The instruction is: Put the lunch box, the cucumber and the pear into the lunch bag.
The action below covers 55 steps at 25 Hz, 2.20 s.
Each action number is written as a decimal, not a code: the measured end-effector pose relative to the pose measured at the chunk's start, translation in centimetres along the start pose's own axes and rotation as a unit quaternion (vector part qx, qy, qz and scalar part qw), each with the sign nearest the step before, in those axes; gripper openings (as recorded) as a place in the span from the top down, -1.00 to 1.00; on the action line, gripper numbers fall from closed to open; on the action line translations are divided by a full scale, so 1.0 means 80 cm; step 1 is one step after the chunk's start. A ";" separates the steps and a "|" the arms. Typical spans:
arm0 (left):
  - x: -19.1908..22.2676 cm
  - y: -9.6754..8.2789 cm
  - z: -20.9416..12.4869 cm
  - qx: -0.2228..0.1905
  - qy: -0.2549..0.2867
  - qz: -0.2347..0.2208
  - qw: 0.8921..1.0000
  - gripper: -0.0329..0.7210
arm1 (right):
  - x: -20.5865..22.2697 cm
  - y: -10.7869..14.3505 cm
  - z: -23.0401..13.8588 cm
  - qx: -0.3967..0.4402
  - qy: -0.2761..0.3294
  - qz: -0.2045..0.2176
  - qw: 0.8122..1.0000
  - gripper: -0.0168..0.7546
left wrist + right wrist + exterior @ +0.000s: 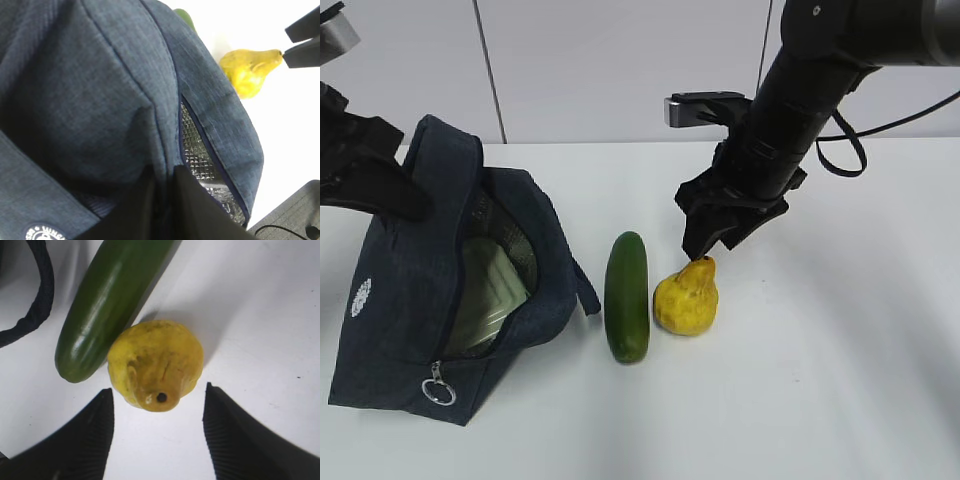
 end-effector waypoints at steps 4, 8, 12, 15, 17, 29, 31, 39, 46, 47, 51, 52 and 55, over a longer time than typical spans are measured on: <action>0.000 0.000 0.000 0.000 0.000 0.000 1.000 0.87 | 0.009 0.000 -0.001 0.006 0.005 0.009 1.000 -0.19; 0.000 0.000 0.000 -0.001 0.000 0.000 1.000 0.87 | 0.023 0.001 -0.003 0.007 0.016 0.017 1.000 -0.19; 0.000 0.000 0.000 -0.002 0.000 0.000 1.000 0.87 | 0.034 0.003 -0.004 0.009 0.023 0.026 0.999 -0.16; 0.000 0.000 0.000 -0.002 0.000 0.000 1.000 0.87 | 0.040 0.002 -0.005 0.007 0.028 0.029 0.999 0.14; 0.000 0.000 0.000 -0.002 0.000 0.000 1.000 0.87 | 0.040 0.002 -0.005 0.004 0.028 0.029 0.999 0.30; 0.000 0.000 0.001 -0.002 -0.004 0.001 1.000 0.87 | -0.041 0.023 0.047 -0.026 -0.076 0.026 0.996 0.36; 0.000 0.001 0.002 -0.002 -0.005 0.001 1.000 0.87 | -0.068 0.038 0.064 -0.037 -0.113 0.045 0.992 0.36; 0.000 0.001 0.003 -0.002 -0.007 0.002 1.000 0.87 | -0.103 0.093 0.089 -0.084 -0.165 0.121 0.975 0.36; 0.000 0.001 0.003 -0.002 -0.007 0.002 1.000 0.87 | -0.075 0.148 0.101 -0.130 -0.158 0.144 0.968 0.36; 0.000 0.001 0.003 -0.002 -0.008 0.002 1.000 0.87 | -0.066 0.156 0.102 -0.137 -0.153 0.147 0.968 0.36; 0.000 0.001 0.003 -0.002 -0.008 0.002 1.000 0.87 | -0.032 0.162 0.104 -0.137 -0.134 0.152 0.970 0.36; 0.000 0.001 0.003 -0.002 -0.008 0.002 1.000 0.87 | -0.024 0.159 0.103 -0.136 -0.129 0.151 0.971 0.36; 0.000 0.001 0.003 -0.002 -0.008 0.002 1.000 0.87 | -0.004 0.153 0.101 -0.132 -0.114 0.149 0.973 0.37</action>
Point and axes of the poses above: a point on each arm's last joint axis where the gripper is mounted, x pointing out along that axis toward the gripper, y along the wrist's bending axis when the last joint is at zero, z = x × y, the point moved 7 cm from there along x, pointing out along that axis toward the gripper, and after that the axes turned 9 degrees about -x, right-handed, at the moved point
